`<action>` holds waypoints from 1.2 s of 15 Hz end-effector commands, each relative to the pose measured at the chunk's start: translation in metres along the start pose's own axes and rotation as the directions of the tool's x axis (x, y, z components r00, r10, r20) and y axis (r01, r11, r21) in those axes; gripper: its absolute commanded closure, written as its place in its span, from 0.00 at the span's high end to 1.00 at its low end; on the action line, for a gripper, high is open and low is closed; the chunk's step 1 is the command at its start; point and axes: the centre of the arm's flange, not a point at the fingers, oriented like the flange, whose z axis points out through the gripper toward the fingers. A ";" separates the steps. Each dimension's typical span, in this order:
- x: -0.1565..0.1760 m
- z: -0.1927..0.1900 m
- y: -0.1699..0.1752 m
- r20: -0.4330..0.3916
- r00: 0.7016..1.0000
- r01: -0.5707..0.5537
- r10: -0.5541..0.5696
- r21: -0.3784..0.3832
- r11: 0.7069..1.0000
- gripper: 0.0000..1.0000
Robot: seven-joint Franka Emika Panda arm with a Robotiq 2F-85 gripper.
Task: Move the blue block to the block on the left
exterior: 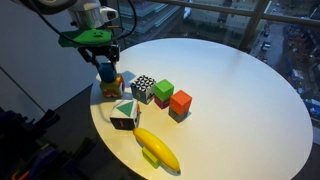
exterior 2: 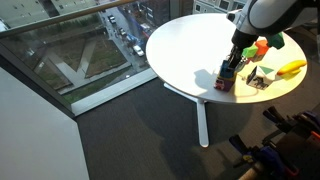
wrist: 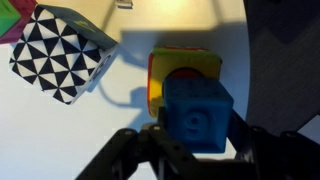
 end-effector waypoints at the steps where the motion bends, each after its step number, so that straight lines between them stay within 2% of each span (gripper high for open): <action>1: -0.002 -0.001 0.000 -0.021 1.000 -0.012 0.012 -0.004 1.000 0.92; 2: -0.003 -0.002 0.000 -0.022 1.000 -0.011 0.011 -0.005 1.000 0.98; 3: -0.003 -0.002 0.000 -0.021 1.000 -0.010 0.010 -0.004 1.000 1.00; 10: -0.006 -0.014 0.000 -0.029 0.999 -0.013 0.013 0.004 1.000 0.99; 18: -0.012 -0.050 -0.010 -0.067 0.997 -0.037 0.038 0.022 0.999 1.00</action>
